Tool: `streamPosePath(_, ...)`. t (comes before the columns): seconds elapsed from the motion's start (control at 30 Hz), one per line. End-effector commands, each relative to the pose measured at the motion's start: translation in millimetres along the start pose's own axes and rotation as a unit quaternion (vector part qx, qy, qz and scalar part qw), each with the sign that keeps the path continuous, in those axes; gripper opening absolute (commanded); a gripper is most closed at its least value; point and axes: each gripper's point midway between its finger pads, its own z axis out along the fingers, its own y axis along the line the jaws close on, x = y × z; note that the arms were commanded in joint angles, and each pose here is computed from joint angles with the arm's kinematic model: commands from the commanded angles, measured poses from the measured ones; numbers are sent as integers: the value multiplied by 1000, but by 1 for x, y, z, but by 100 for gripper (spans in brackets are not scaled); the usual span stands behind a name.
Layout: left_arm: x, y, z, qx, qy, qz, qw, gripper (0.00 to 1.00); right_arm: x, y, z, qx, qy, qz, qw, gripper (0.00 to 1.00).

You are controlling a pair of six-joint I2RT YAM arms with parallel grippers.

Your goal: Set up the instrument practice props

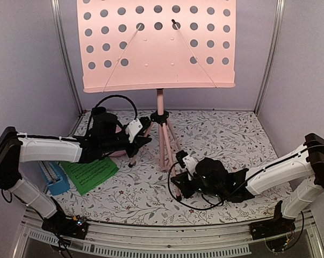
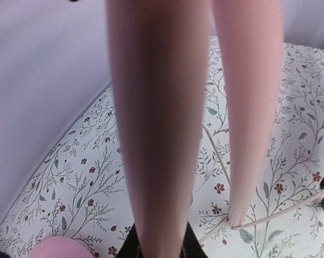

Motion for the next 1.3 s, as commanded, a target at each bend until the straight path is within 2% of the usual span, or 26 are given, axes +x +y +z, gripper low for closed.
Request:
streamPosePath(0.0,22,87,-26,-181,67,17,981,0,77,-5,-4,15,124,-2,992,0)
streamPosePath(0.1,32,84,-22,-174,83,20,981,0,82,2,-2,11,132,-10,991,0)
streamPosePath(0.33,38,69,-13,-137,71,19,988,0,68,16,3,-3,118,-21,993,0)
streamPosePath(0.43,34,61,-8,-116,56,17,992,0,53,21,5,-5,99,-37,994,6)
streamPosePath(0.57,38,47,3,-82,56,16,995,0,28,35,10,-19,72,-51,996,18)
streamPosePath(0.73,43,39,12,-59,56,20,997,0,9,47,17,-30,51,-61,996,38)
streamPosePath(0.87,44,35,14,-49,56,25,997,2,-4,55,9,-51,36,-66,996,63)
streamPosePath(1.0,39,39,10,-59,55,14,997,11,-22,50,-15,-59,-8,-86,995,78)
streamPosePath(1.07,33,41,6,-59,46,-4,997,20,-32,40,-27,-63,-33,-88,994,83)
streamPosePath(1.27,1,40,-25,-61,-34,-16,997,60,-64,-16,-53,-54,-92,-97,990,91)
